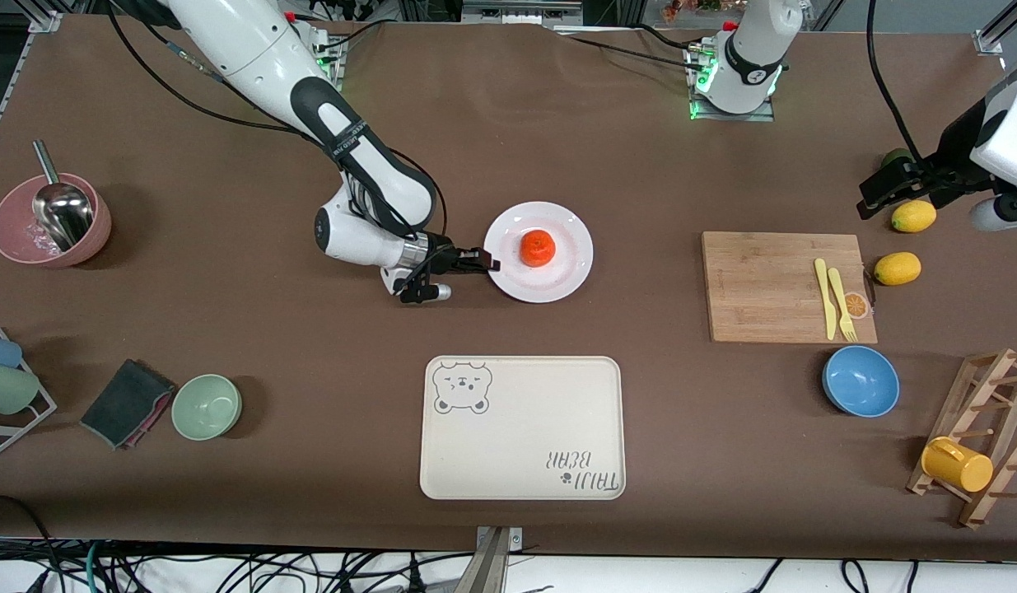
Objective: Place orange and plate with both arms
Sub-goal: 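Grip the white plate rim with the right gripper, then slide the plate with the right gripper onto the bear tray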
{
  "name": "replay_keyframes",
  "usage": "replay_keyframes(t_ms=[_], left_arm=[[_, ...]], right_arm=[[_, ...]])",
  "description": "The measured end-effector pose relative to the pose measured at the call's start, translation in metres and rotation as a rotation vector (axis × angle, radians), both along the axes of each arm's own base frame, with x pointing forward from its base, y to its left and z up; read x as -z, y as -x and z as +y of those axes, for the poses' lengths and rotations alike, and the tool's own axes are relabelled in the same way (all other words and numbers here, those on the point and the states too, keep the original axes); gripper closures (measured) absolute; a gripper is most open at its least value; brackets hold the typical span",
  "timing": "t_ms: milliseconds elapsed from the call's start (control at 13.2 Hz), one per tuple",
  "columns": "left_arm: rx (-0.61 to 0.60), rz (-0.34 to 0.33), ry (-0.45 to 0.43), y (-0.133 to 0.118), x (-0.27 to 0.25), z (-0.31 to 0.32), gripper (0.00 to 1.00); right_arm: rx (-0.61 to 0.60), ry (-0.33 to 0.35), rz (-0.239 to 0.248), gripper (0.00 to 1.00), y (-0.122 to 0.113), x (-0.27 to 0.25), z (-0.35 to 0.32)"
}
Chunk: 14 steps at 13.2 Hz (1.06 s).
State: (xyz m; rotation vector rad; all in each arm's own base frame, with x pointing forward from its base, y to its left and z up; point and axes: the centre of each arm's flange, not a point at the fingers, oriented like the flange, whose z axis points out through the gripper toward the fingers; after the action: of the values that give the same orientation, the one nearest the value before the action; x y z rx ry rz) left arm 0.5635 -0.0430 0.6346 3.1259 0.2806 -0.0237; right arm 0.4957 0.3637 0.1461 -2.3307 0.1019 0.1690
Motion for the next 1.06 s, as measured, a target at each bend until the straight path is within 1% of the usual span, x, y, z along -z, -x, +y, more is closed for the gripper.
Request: replay_keyframes(t_ms=[76, 531, 607, 835, 1063], left_arm=[[0.000, 0.000, 0.000, 0.000, 0.000, 0.000, 0.00], [0.000, 0.000, 0.000, 0.000, 0.000, 0.000, 0.00], [0.000, 0.000, 0.000, 0.000, 0.000, 0.000, 0.00], [0.000, 0.000, 0.000, 0.000, 0.000, 0.000, 0.00], [0.000, 0.000, 0.000, 0.000, 0.000, 0.000, 0.00]], right_arm=[[-0.002, -0.002, -0.003, 0.92, 0.000, -0.001, 0.000], [0.000, -0.016, -0.026, 0.93, -0.009, -0.009, 0.004], [-0.002, -0.023, -0.039, 0.95, -0.013, -0.013, 0.006], [-0.019, -0.034, -0.094, 0.95, -0.024, -0.022, 0.006], [-0.016, -0.037, -0.116, 0.95, -0.031, -0.026, 0.003]])
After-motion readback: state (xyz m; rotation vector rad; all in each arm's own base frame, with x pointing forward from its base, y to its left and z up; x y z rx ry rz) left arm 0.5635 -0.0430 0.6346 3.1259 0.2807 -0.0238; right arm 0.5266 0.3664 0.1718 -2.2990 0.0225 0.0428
